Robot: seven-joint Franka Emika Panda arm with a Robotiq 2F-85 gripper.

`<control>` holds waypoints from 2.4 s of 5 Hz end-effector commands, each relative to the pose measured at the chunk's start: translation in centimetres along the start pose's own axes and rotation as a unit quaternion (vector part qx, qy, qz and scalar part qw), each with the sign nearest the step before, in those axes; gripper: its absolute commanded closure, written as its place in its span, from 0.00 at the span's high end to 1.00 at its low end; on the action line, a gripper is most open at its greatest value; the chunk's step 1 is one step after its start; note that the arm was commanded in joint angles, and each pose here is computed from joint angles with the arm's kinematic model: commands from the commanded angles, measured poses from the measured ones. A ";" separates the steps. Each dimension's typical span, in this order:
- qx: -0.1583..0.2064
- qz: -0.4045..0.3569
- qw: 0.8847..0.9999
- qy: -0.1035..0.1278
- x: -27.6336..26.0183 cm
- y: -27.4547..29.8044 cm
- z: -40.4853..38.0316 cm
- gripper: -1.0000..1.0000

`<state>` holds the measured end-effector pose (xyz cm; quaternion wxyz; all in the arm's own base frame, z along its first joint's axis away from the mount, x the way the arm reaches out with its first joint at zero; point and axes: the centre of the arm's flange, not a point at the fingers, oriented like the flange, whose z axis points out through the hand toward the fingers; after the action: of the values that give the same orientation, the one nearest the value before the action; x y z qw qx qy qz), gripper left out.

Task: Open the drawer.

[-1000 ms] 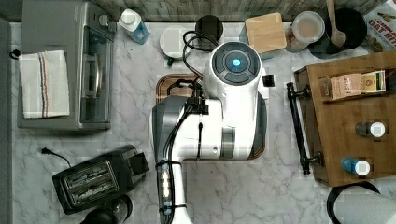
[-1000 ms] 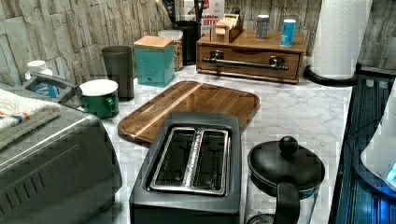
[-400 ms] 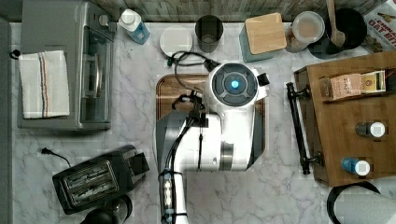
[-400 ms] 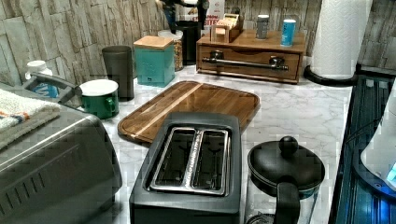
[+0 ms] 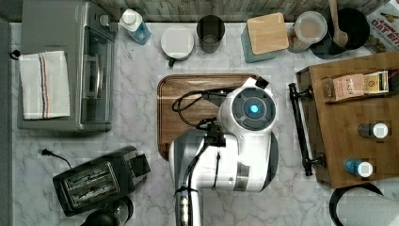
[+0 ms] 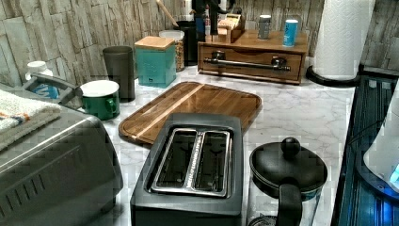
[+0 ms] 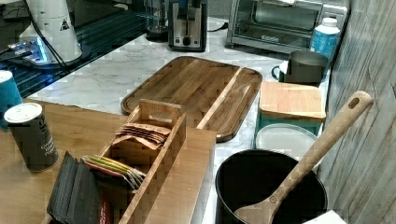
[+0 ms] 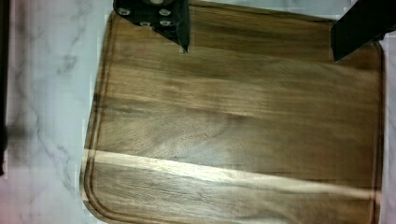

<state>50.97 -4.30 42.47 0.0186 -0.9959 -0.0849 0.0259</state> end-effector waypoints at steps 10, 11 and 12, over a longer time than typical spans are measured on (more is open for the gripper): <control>-0.095 -0.036 0.992 0.081 -4.5 21.7 11.6 1.00; -0.085 -0.025 0.991 0.100 -4.6 22.2 13.9 1.00; -0.096 -0.014 0.988 0.117 -4.8 22.3 14.7 1.00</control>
<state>46.72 -25.06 23.59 -0.0390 -0.9958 -0.0644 -0.0520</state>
